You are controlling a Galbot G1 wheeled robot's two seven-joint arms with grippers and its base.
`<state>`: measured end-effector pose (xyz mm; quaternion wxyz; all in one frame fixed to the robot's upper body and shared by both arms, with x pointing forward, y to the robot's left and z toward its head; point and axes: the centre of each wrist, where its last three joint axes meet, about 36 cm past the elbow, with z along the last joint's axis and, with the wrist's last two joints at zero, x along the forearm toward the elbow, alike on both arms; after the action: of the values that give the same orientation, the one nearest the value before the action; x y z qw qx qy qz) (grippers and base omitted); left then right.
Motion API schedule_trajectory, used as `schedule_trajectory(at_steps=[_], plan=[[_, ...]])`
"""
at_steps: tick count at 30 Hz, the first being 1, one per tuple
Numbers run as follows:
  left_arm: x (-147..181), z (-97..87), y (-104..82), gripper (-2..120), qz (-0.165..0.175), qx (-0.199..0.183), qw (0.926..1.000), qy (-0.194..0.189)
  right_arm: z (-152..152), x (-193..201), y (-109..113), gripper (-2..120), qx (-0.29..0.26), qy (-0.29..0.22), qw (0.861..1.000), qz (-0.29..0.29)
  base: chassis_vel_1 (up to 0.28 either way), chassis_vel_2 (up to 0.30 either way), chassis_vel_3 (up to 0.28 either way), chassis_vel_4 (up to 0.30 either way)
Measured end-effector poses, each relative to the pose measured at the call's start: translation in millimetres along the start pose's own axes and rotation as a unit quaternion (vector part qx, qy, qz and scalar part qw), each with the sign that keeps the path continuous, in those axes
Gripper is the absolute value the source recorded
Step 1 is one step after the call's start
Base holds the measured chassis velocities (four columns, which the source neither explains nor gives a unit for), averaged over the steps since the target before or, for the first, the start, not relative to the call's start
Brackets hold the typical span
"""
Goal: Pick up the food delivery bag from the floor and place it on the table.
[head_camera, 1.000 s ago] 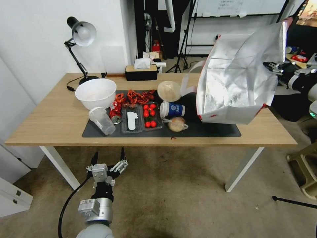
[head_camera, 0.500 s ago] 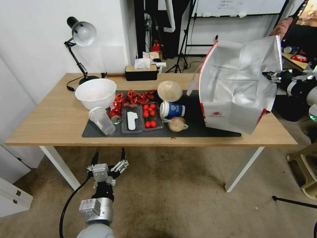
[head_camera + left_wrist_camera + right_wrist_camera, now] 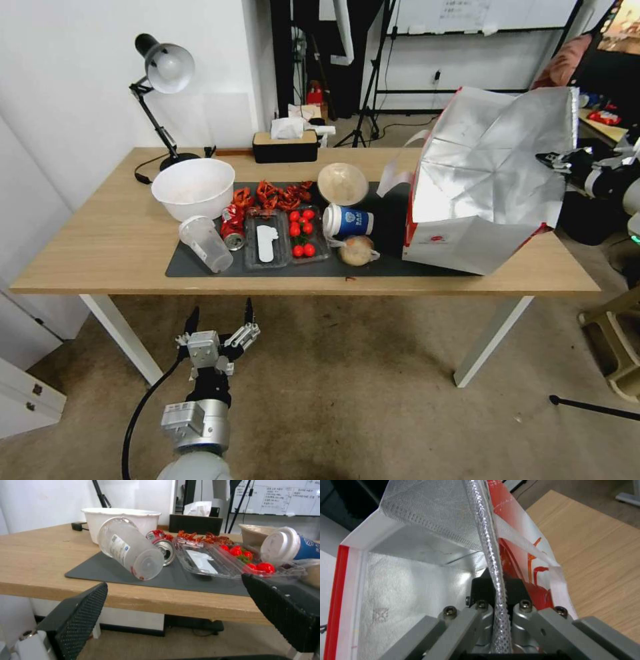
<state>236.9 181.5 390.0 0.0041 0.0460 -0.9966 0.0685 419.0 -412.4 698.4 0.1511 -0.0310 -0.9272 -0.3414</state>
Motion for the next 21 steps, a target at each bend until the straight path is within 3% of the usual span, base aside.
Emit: schedule_trajectory(at_steps=[5,8,11,13,19,21], plan=[[0.0,0.0,0.5,100,0.0,-0.001,1.0,0.0,-1.2,-2.3,-2.6,0,0.011,-0.008,1.0,0.007,0.0,0.0,0.0,0.0],[0.0,-0.2,1.1,100,0.0,-0.002,1.0,0.0,-1.3,-4.2,-4.9,6,0.016,-0.013,1.0,0.007,0.0,0.0,0.0,0.0],[-0.1,-0.3,1.9,100,0.0,-0.002,1.0,0.0,-3.4,-7.7,-9.7,23,0.018,-0.016,1.0,0.004,0.0,0.0,0.0,0.0],[0.0,-0.3,1.9,100,0.0,-0.002,1.0,0.0,-4.0,-8.4,-10.4,25,0.018,-0.016,1.0,0.003,0.0,0.0,0.0,0.0],[0.4,2.4,1.1,100,0.0,-0.002,1.0,0.002,-2.3,-14.6,-13.2,54,0.025,-0.014,1.0,0.007,0.0,0.0,0.0,0.0],[0.4,2.7,0.9,100,0.0,-0.001,1.0,0.002,-2.0,-15.0,-13.3,55,0.027,-0.014,1.0,0.008,0.0,0.0,0.0,0.0]])
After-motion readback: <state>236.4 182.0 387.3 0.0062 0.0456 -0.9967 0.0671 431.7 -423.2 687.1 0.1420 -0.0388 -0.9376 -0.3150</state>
